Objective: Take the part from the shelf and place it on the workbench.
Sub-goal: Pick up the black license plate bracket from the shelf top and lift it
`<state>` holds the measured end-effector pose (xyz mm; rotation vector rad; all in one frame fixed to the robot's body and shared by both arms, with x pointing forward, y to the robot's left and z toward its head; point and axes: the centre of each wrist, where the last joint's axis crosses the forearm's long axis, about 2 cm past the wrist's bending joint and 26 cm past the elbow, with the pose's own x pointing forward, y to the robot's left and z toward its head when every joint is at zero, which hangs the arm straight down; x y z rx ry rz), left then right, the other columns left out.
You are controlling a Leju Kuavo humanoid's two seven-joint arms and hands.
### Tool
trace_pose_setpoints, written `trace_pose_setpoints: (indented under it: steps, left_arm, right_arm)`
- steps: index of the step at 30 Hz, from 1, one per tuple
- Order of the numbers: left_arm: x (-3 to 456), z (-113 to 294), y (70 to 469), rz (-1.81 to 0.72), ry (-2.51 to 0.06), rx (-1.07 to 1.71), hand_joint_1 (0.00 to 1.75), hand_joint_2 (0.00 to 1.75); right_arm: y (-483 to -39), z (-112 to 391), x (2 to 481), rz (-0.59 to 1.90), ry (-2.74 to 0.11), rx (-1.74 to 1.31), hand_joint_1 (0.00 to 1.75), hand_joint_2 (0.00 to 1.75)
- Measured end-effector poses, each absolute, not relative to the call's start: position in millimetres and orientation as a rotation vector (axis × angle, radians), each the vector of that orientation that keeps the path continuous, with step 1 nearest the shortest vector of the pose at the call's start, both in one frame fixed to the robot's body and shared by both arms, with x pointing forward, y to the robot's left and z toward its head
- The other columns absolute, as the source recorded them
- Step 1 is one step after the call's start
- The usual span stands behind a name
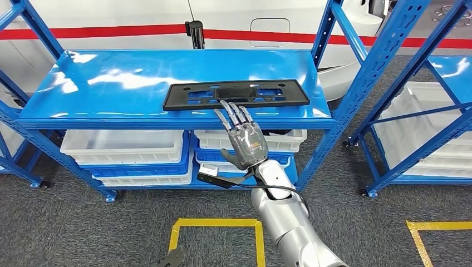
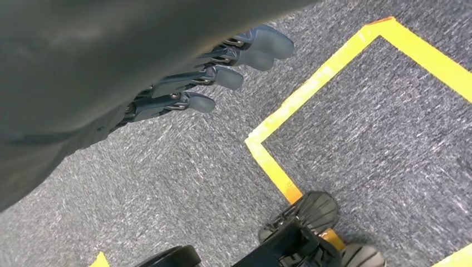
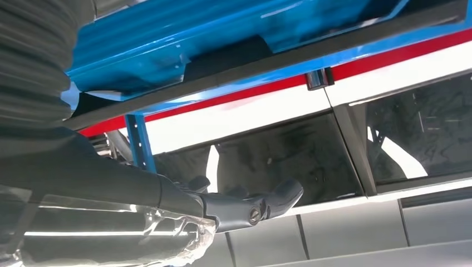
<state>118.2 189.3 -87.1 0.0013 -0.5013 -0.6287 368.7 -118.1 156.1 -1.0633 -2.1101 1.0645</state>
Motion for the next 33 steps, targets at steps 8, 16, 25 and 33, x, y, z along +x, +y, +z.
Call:
trace_pose_setpoints:
  steps: [8,16,25,33]
  left_arm:
    - [118,-87,189,-0.628,-0.501,0.004,0.0,0.0]
    - [116,-88,189,-0.623,-0.501,0.011,0.0,0.0]
    - [117,-87,187,-0.619,-0.505,0.009,0.0,0.0]
    - [117,-87,187,-0.618,-0.502,0.009,0.0,0.0]
  right_arm:
    - [-117,156,369,1.064,-2.112,-1.062,0.0,1.75]
    - [-115,154,367,1.065,-2.107,-1.047,0.0,1.75]
    - [-118,152,368,1.057,-2.107,-1.036,0.0,1.75]
    - [-122,147,368,1.063,-2.087,-1.031,0.0,1.75]
